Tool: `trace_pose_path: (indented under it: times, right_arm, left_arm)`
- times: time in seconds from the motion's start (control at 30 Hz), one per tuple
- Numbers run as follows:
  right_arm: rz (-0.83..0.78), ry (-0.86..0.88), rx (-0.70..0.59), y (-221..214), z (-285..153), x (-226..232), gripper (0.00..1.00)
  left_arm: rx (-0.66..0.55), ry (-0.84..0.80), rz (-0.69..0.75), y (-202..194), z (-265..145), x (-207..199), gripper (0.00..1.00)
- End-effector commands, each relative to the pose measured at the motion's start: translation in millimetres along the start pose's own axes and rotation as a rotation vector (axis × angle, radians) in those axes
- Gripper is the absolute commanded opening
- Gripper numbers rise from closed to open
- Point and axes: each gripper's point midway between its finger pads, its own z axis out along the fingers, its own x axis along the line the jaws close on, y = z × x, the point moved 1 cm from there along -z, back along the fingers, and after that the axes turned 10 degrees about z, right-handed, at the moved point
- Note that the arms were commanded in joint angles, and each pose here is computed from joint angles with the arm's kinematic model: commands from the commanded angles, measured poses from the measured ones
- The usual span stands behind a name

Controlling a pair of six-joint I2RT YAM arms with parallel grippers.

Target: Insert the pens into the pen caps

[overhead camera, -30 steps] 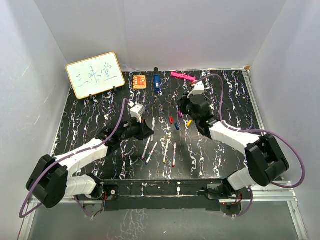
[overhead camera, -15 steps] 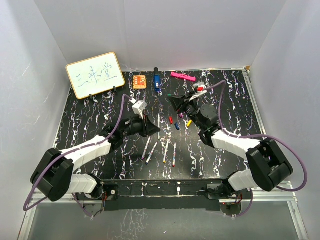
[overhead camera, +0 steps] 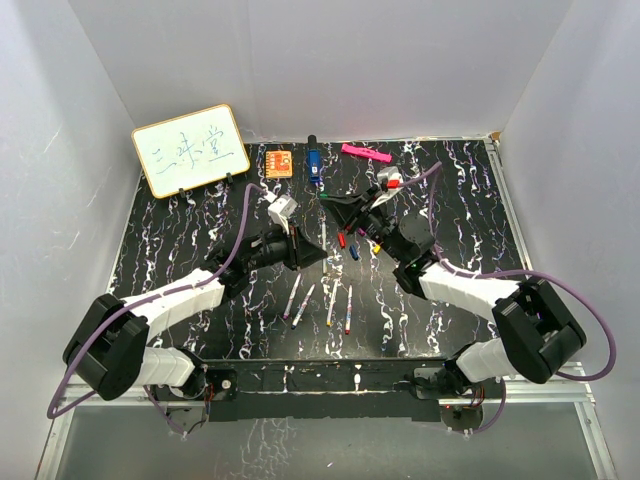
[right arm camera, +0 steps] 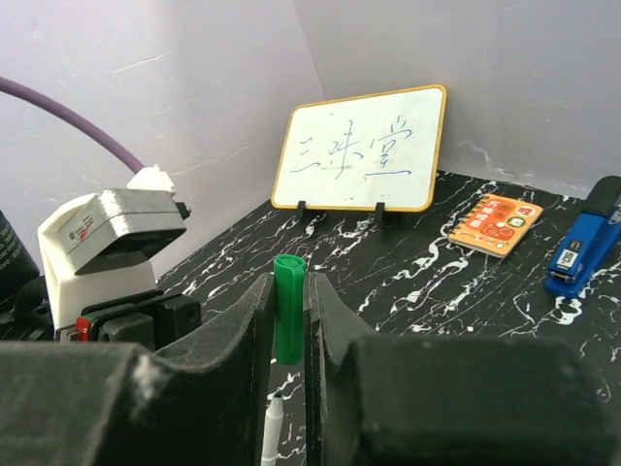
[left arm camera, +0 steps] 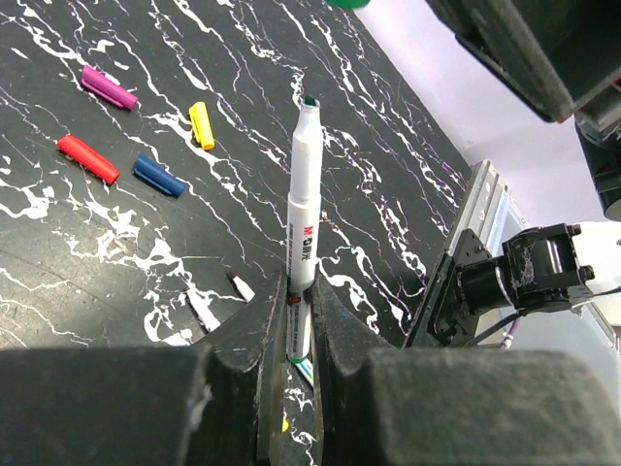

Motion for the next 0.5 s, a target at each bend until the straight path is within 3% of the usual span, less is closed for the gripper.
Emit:
trace_pose_path:
  times: [0.0, 0.47]
  right_arm:
    - [-0.020, 0.071, -0.062, 14.7, 2.6, 20.0, 0.00]
    - [-0.010, 0.064, -0.073, 6.1, 1.7, 21.5, 0.00]
  left_arm:
    - [-0.078, -0.062, 0.064, 28.4, 1.6, -15.8, 0.00]
    - [-0.138, -0.063, 0.061, 39.9, -1.5, -19.8, 0.00]
